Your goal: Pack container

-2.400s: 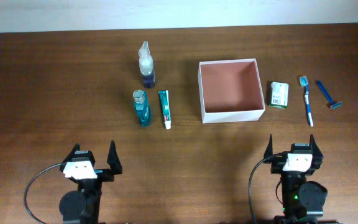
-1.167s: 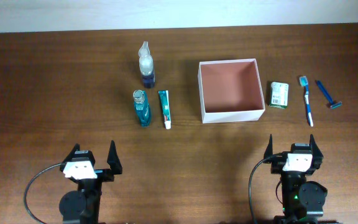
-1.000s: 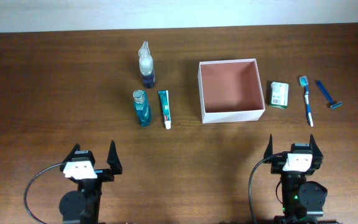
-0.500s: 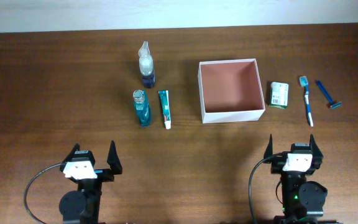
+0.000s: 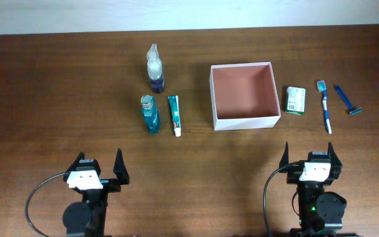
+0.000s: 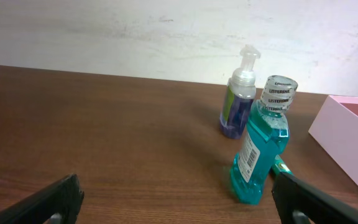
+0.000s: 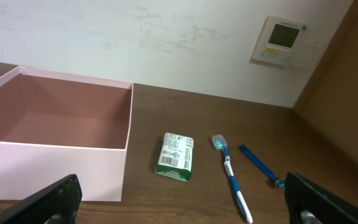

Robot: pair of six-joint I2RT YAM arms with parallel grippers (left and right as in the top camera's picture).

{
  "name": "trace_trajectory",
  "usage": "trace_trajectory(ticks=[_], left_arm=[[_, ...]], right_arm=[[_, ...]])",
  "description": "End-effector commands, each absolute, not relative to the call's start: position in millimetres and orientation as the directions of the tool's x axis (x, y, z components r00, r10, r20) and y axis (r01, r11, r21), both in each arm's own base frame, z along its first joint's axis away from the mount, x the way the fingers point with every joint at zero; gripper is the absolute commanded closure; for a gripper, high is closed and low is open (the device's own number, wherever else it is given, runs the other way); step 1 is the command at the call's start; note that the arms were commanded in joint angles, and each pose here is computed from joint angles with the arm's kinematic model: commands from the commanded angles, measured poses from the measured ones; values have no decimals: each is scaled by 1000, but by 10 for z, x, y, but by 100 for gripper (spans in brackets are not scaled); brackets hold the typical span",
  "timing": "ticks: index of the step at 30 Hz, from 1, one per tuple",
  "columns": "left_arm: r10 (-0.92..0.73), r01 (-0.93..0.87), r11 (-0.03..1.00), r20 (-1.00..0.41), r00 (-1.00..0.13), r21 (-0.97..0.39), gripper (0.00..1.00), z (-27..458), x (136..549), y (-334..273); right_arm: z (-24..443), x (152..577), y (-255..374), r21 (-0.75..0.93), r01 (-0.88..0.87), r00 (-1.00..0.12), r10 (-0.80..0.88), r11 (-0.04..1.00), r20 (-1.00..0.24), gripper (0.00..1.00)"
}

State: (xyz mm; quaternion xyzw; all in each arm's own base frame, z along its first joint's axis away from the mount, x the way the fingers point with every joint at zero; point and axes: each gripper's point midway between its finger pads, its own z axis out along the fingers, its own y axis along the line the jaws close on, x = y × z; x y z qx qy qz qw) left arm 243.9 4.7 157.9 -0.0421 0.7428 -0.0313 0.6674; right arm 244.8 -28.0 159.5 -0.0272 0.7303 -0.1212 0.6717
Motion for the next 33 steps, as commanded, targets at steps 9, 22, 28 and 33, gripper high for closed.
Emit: trace_trajectory(ticks=[9,22,28,33], left_arm=[[-88,-14,996,-991,-100,-87,1,1573,2438,42],[-84,143,988,-985,149,-63,1,2232,2400,-192],[-24,148,989,-987,157,0,1,2662,2374,-219],[140,142,979,-989,54,146,1,3186,2563,-214]], right_arm=[[1574,2440,-312,-212,143,-103,-198,967,-975,1],[1574,2440,-312,-212,143,-103,-198,967,-975,1],[1574,2440,-312,-212,143,-103,-198,967,-975,1],[1574,2440,-312,-212,143,-103,-198,967,-975,1]])
